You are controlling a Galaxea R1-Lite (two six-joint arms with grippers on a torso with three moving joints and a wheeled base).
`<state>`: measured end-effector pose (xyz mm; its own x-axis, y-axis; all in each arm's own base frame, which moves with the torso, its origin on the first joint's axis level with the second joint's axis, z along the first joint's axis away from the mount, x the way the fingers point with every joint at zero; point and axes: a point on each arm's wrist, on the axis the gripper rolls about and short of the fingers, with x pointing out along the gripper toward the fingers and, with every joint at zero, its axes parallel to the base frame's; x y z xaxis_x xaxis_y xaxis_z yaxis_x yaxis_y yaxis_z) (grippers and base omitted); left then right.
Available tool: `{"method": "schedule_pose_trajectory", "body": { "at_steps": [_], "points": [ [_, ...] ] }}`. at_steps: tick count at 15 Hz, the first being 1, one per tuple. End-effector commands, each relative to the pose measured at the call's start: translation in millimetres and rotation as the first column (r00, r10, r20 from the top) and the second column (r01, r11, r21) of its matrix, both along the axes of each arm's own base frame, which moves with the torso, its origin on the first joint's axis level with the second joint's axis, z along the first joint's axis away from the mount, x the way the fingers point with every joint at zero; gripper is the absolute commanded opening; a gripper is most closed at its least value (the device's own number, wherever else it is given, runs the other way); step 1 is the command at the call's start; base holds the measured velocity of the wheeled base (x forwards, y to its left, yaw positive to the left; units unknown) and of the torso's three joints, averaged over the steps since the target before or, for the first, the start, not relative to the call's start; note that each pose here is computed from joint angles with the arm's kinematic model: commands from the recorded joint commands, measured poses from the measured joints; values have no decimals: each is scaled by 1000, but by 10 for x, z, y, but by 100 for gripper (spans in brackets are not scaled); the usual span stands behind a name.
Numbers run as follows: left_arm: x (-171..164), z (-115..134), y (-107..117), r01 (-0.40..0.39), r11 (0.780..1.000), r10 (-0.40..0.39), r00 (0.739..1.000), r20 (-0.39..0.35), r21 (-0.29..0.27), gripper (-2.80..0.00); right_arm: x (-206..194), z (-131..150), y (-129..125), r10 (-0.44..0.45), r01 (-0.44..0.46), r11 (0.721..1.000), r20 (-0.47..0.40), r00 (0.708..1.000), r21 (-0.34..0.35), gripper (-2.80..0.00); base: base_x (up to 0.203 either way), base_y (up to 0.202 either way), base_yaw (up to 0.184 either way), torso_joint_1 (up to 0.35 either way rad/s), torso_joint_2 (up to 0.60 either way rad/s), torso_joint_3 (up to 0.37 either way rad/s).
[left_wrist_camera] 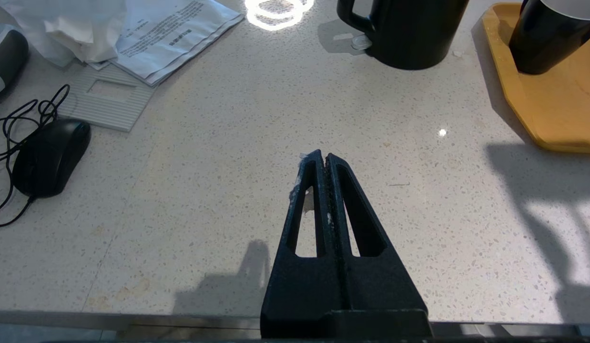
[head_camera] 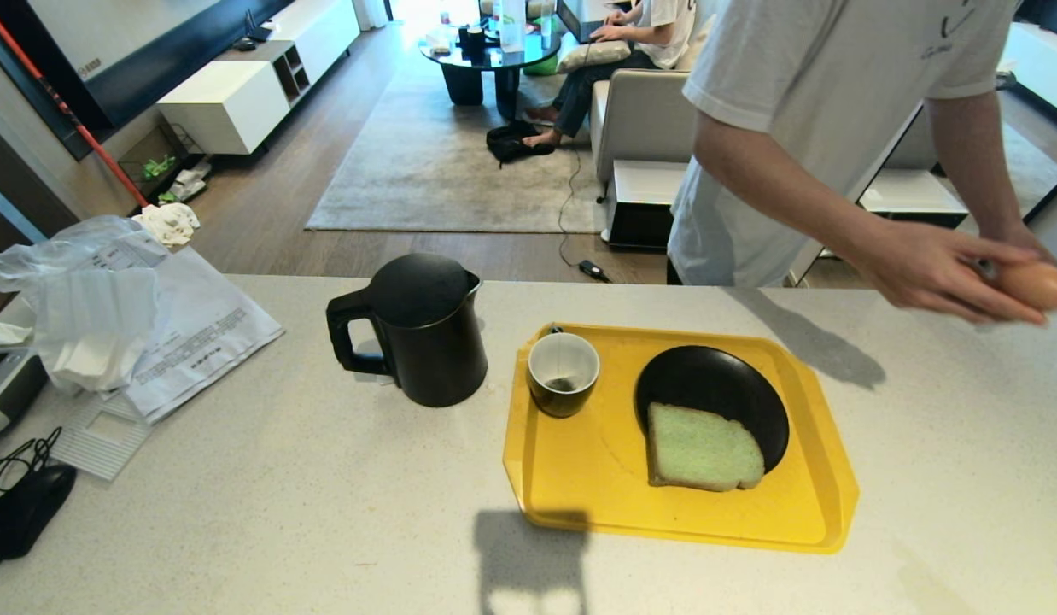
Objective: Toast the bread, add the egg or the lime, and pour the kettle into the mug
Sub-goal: Pick up the bread slice
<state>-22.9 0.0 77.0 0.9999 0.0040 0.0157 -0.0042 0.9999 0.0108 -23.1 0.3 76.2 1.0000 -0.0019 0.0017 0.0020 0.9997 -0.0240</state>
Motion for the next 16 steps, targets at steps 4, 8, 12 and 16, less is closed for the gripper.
{"method": "schedule_pose_trajectory", "body": {
  "at_steps": [4, 8, 12, 16],
  "points": [
    [1, 1, 0, -1, 1000, 1, 1000, 0, 0, -280, 0, 0, 0, 0, 0, 1000, 0, 1000, -1, -280, 0, 0, 0, 0, 0, 0],
    [1, 1, 0, -2, 1000, 2, 1000, 0, 0, -280, 0, -1, 0, 0, 0, 1000, -1, 1000, -1, -280, 0, 0, 0, 0, 0, 0],
    [1, 1, 0, -1, 1000, 1, 1000, 0, 0, -280, -1, 3, 0, 0, 0, 1000, 0, 1000, -1, -280, 0, 0, 0, 0, 0, 0],
    [1, 1, 0, -1, 1000, 1, 1000, 0, 0, -280, 0, 0, 0, 0, 0, 1000, 0, 1000, -1, -280, 0, 0, 0, 0, 0, 0]
  ]
}}
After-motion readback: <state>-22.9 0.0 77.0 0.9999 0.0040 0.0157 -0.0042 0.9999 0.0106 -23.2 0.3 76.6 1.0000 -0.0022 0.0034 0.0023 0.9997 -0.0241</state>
